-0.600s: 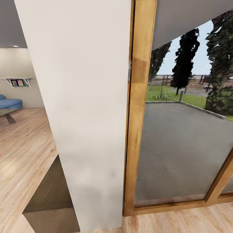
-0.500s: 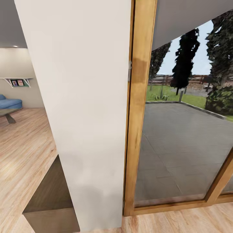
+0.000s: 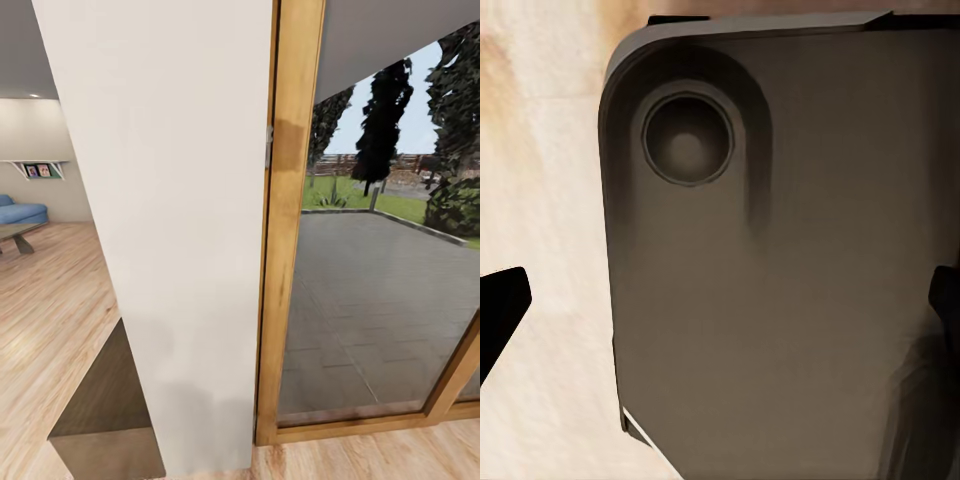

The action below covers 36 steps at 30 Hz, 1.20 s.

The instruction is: In the kitchen, take the popcorn bag from the countertop, put it into the microwave, and heat it until the popcorn is cooked so the cooked popcorn ends up inside the bag.

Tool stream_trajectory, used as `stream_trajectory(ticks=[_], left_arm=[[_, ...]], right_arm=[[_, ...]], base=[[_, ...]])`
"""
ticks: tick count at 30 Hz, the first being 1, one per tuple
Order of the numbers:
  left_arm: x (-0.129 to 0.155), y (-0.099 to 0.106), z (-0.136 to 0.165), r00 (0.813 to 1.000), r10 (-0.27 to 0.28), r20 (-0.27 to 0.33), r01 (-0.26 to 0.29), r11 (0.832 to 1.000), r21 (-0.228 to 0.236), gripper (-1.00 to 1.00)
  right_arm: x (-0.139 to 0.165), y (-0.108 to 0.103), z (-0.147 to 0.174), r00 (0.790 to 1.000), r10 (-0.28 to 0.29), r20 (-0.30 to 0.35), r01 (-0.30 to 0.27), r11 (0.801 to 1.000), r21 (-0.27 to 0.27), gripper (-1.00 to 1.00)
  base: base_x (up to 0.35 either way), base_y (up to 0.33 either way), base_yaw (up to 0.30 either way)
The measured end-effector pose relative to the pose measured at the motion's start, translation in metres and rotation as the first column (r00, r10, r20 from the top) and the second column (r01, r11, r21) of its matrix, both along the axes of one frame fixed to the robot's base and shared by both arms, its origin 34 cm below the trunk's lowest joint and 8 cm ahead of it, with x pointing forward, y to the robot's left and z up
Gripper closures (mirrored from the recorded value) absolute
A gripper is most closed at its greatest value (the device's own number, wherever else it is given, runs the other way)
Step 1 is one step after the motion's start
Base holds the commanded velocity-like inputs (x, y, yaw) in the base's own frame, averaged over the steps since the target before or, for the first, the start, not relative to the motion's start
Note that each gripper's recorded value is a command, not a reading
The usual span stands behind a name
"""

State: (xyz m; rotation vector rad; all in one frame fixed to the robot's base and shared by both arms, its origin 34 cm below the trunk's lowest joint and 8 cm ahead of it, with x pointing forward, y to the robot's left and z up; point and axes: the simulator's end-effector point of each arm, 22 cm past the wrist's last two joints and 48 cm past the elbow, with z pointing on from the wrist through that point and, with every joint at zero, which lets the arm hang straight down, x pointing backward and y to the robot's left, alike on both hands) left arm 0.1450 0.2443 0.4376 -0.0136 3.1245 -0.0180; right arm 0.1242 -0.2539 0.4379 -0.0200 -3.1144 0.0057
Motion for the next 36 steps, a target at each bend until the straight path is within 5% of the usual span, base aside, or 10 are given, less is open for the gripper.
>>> stream_trajectory(ticks=[36], left_arm=[[0.001, 0.01, 0.0, 1.0, -0.014, 0.001, 0.014, 1.0, 0.015, -1.0]], right_arm=[[0.007, 0.001, 0.0, 0.999, 0.001, 0.033, 0.0, 1.0, -0.007, -1.0]], base=[[0.0, 0.0, 0.271]])
